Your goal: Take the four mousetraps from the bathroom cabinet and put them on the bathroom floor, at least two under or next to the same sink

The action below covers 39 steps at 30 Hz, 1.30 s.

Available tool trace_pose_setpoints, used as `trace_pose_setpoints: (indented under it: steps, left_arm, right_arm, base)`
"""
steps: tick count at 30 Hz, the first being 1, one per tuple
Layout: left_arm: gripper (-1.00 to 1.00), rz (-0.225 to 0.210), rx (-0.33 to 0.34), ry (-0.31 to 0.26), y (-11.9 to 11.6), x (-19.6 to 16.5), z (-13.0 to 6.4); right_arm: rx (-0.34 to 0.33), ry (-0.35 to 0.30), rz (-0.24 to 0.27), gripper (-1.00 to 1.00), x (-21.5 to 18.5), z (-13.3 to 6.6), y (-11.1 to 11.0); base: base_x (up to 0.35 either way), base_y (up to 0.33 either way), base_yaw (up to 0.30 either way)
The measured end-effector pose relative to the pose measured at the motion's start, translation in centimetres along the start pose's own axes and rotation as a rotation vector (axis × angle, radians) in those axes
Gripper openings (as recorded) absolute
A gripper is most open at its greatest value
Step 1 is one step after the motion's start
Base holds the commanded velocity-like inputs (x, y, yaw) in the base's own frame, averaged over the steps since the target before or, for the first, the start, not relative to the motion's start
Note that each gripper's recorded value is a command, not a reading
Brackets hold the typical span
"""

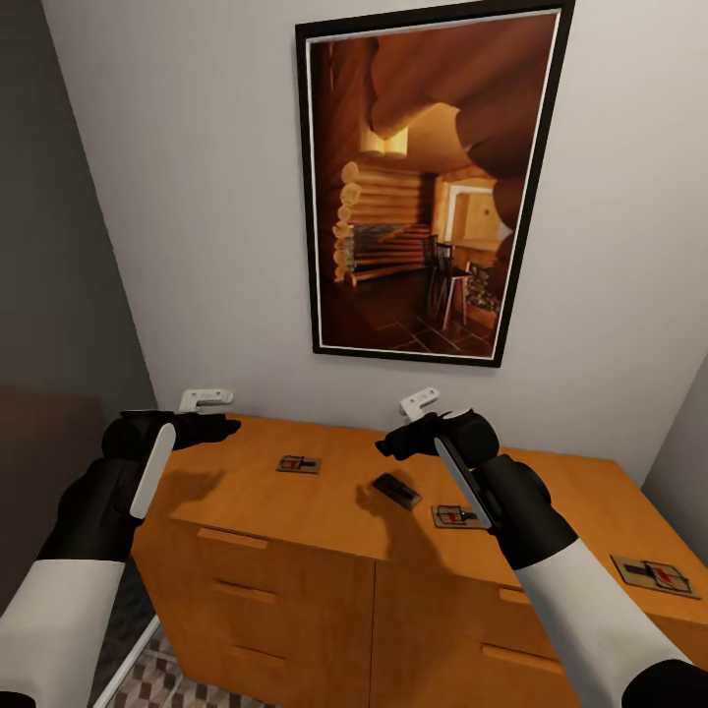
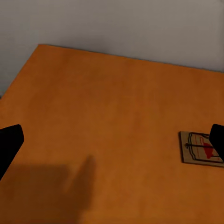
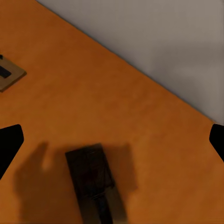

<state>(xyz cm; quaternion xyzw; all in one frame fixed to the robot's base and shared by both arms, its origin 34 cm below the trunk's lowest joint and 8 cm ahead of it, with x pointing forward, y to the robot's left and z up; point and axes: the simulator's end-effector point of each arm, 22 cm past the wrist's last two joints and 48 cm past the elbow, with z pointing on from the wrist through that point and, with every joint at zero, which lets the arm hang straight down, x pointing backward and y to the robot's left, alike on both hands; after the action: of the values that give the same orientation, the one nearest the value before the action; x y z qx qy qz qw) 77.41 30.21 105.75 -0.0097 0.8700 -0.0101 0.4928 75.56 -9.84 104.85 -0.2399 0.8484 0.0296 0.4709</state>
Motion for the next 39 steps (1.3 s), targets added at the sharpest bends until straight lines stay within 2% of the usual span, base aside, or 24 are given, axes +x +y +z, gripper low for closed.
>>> trace_pose_setpoints:
  steps: [8,13,17,21,31,39]
  left_arm:
    - [1.0,-0.001,0.004,0.0,-0.3,0.0,0.0]
    - [1.0,-0.002,0.007,0.001,-0.4,0.0,0.0]
    - [1.0,-0.004,0.01,0.002,-0.6,0.1,0.1]
    - [1.0,-0.004,0.011,0.008,-0.7,0.3,0.2]
    - [1.0,-0.008,0.018,0.016,-1.1,0.6,0.4]
    - [1.0,-0.009,0.022,0.017,-1.4,0.6,0.5]
  right_arm:
    - [0.007,0.027,-0.011,1.0,1.1,0.4,-0.4]
    - [0.029,0.058,-0.013,1.0,2.6,0.6,-2.2]
    - [0.057,0.095,-0.014,1.0,4.4,0.7,-4.5]
    - [0.052,0.124,-0.004,1.0,5.9,0.8,-5.6]
    - [0.01,0.147,0.027,1.0,7.2,0.8,-5.9]
    - [-0.022,0.16,-0.007,1.0,7.7,1.0,-4.4]
  base:
    - [0.0,0.0,0.001]
    - [0.0,0.0,0.0]
    - [0.0,0.0,0.0]
    - [0.0,0.0,0.0]
    - [0.0,0.0,0.0]
    - [0.0,0.0,0.0]
